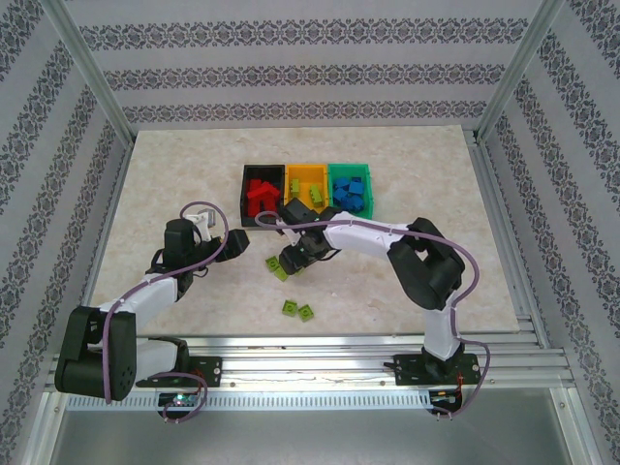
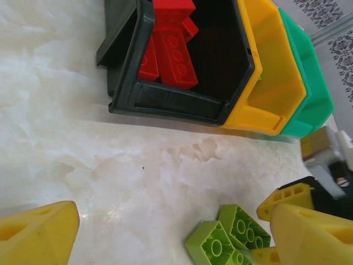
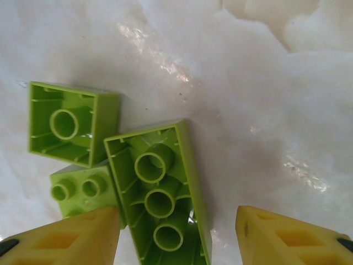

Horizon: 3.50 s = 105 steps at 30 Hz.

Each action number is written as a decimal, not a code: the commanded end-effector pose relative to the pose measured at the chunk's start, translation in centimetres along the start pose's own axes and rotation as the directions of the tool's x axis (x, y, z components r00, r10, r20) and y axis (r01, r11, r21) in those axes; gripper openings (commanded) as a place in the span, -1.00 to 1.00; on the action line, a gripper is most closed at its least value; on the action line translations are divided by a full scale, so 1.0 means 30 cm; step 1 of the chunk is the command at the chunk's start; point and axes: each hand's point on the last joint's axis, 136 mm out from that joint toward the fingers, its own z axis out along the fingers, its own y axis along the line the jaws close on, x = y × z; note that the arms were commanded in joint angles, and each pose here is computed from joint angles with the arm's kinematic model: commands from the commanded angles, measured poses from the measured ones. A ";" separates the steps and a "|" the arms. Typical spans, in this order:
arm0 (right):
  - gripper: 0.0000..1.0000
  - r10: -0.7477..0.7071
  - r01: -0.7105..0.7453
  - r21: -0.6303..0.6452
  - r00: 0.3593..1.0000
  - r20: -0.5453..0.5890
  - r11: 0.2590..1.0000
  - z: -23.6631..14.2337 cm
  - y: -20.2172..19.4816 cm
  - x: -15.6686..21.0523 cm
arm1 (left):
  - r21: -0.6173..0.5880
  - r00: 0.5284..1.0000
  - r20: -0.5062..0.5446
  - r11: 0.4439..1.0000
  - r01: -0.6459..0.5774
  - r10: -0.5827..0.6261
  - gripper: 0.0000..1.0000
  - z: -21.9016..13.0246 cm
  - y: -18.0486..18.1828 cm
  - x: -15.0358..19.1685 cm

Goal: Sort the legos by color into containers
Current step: Pick up the lego from the center of the table, then place the lego in the container, then pick up the lego from the center of the table.

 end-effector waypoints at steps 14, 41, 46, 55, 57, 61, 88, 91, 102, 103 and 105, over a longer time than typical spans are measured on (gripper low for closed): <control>-0.02 0.001 0.002 0.097 0.999 -0.032 0.995 0.044 -0.056 0.021 | 0.032 0.999 0.036 0.999 -0.005 0.004 0.79 -0.001 -0.012 -0.036; -0.10 0.254 -0.253 -0.049 0.910 0.328 0.966 -0.305 -0.305 -0.456 | 0.031 1.000 0.021 0.999 0.006 -0.007 0.79 0.007 -0.005 -0.034; 0.14 0.246 -0.243 -0.051 0.914 0.323 0.969 -0.290 -0.310 -0.469 | 0.036 1.000 0.014 0.999 0.012 -0.013 0.79 0.012 -0.004 -0.032; 0.10 0.161 -0.163 -0.014 0.947 0.278 0.986 -0.257 -0.195 -0.294 | 0.053 1.000 0.011 0.998 0.023 -0.024 0.80 0.015 -0.012 -0.031; 0.09 0.132 -0.133 -0.015 0.957 0.260 0.991 -0.242 -0.150 -0.244 | 0.051 1.000 0.008 0.998 0.026 -0.026 0.80 0.016 -0.008 -0.028; 0.09 0.096 -0.094 -0.021 0.971 0.219 0.995 -0.212 -0.075 -0.162 | 0.054 1.000 0.010 0.998 0.026 -0.027 0.80 0.017 -0.010 -0.030; 0.24 -0.034 0.038 -0.062 0.997 0.069 0.997 0.044 0.197 -0.108 | 0.011 0.998 0.043 0.998 0.055 -0.055 0.80 -0.002 0.035 -0.042; 0.24 -0.051 0.053 -0.031 0.997 0.061 0.998 0.059 0.192 -0.102 | 0.009 0.997 0.046 0.998 0.057 -0.058 0.79 -0.005 0.039 -0.043; -0.10 -0.069 0.068 0.017 0.996 0.051 0.998 0.069 0.169 -0.090 | 0.013 0.997 0.041 0.998 0.068 -0.068 0.80 -0.002 0.043 -0.039; -0.15 -0.070 0.069 0.023 0.996 0.049 0.997 0.068 0.166 -0.091 | 0.013 0.997 0.042 0.998 0.067 -0.068 0.80 -0.001 0.044 -0.040; -0.20 -0.073 0.071 0.024 0.996 0.055 0.997 0.058 0.168 -0.095 | 0.014 0.997 0.039 0.997 0.071 -0.072 0.80 0.002 0.046 -0.037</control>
